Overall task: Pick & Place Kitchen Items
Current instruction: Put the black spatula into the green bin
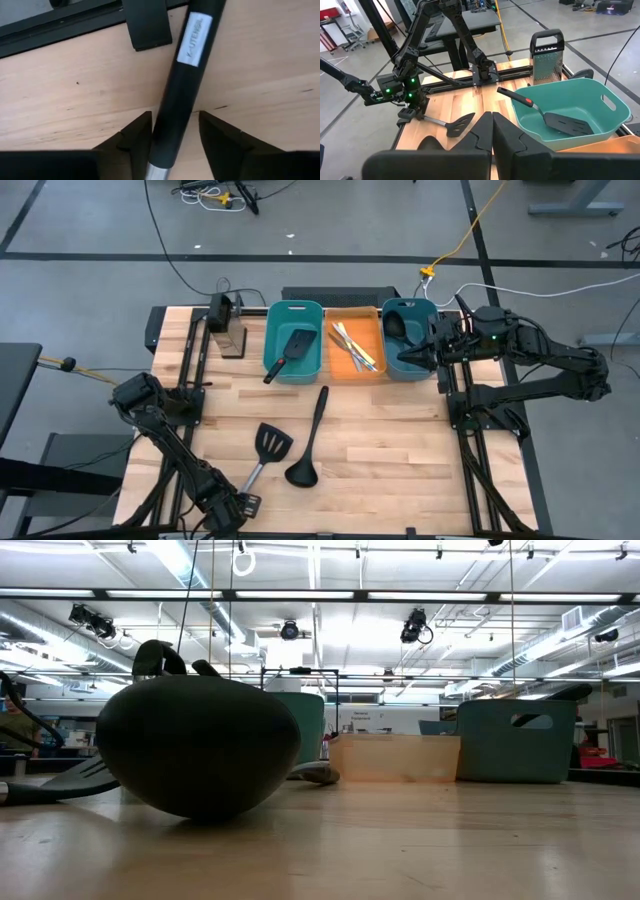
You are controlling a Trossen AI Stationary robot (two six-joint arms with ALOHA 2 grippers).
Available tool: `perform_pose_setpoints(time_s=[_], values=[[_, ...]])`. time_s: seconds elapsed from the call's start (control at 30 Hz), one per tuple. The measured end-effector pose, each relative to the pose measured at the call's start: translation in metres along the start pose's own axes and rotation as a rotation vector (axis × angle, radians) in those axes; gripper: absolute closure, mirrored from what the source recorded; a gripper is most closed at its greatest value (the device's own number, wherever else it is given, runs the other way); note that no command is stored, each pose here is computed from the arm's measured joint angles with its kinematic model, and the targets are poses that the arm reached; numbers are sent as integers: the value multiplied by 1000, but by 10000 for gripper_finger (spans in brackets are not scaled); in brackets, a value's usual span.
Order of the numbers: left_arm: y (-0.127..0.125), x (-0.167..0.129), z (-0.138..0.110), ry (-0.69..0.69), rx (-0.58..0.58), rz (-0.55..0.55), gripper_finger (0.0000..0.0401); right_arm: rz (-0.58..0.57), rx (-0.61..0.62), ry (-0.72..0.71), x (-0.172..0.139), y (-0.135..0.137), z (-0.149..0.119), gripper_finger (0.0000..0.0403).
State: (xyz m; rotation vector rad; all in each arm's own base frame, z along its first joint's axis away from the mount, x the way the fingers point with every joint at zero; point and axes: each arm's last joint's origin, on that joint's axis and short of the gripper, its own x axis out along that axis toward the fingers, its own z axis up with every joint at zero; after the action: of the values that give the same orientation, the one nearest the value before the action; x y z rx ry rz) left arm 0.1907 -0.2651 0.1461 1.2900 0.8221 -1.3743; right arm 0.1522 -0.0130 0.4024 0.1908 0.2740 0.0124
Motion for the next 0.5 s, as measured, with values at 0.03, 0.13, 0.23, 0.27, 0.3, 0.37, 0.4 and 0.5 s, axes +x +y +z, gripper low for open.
perform_pose_setpoints(time_s=[0.03,0.13,0.23,0.27,0.3,0.37,0.4,0.5], values=[[0,0,0,-3,-2,-3,241,0,0,0,0,0,0,396],[0,0,0,-4,-6,-4,260,0,0,0,0,0,0,396],[0,0,0,-4,-5,-3,277,0,0,0,0,0,0,396],[0,0,0,-4,-4,-2,282,0,0,0,0,0,0,396],[0,0,0,-4,-3,-2,286,0,0,0,0,0,0,396],[0,0,0,-5,-2,-2,292,0,0,0,0,0,0,396],[0,0,0,-5,-2,-2,293,0,0,0,0,0,0,396],[0,0,0,-5,-4,-3,294,0,0,0,0,0,0,396]])
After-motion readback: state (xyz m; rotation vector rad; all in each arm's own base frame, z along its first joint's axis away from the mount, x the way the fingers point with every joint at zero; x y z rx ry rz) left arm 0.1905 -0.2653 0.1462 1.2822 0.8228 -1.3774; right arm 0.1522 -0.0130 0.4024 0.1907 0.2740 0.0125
